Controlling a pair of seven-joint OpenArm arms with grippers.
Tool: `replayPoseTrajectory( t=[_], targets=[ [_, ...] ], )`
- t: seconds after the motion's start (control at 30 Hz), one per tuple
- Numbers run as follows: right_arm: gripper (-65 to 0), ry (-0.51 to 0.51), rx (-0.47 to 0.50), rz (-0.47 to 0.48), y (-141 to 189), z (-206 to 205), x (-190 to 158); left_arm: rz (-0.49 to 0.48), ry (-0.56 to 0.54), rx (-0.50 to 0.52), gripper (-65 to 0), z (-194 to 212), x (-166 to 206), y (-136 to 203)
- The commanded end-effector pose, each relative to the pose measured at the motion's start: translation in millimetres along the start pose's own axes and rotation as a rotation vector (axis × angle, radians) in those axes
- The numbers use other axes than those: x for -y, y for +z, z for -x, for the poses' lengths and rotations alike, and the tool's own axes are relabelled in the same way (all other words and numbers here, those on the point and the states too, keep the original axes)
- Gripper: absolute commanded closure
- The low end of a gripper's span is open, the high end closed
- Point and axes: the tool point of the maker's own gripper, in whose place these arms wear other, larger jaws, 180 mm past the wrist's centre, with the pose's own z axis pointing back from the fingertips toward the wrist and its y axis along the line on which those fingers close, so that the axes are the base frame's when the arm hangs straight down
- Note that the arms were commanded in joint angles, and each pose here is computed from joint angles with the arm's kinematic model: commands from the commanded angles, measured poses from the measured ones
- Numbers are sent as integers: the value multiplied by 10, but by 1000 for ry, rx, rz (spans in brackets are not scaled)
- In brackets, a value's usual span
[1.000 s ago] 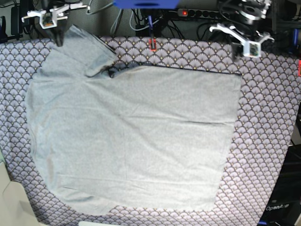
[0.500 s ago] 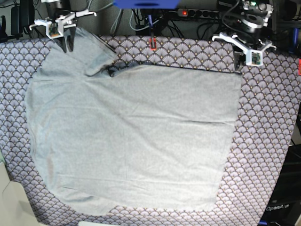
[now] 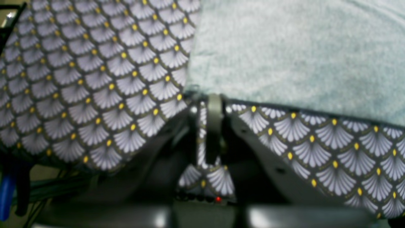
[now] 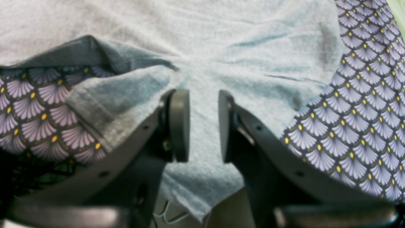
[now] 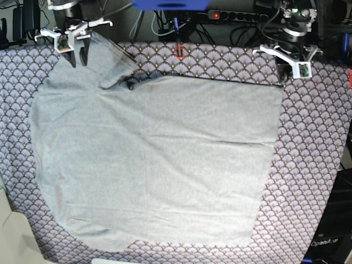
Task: Fold the T-shirt properly
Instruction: 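Lower both grippers onto the shirt's shoulder edge and grasp it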
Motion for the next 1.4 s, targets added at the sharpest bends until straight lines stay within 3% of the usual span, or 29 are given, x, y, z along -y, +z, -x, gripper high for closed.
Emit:
replayPoseTrajectory(
  t=[0.0, 0.1, 0.23, 0.3, 0.7, 1.17, 1.23, 1.37],
  targets=[
    [-175, 1, 29, -6, 27, -74, -3, -2, 3, 48, -60, -122, -12, 16],
    [-174, 2, 29, -7, 27, -74, -2, -2, 3, 44, -149, -106, -15, 12],
    [-174, 4, 28, -3, 32, -69, 15, -5, 8, 45, -348, -109, -19, 12],
    [-174, 4, 28, -3, 32, -69, 15, -3, 10, 47, -388, -111, -25, -2],
    [-174, 6, 26, -2, 33, -63, 20, -51, 101, 30, -381, 10, -194, -344],
    [-174, 6, 27, -1, 29, -67, 21, -28, 151, 12, -374, 77, -115, -604],
    [-174, 6, 27, -1, 29, -67, 21, -25, 155, 2, -334, 116, -104, -611],
    [-174, 6, 27, -1, 29, -67, 21, 8, 137, -3, -192, 105, -28, -684]
  ],
)
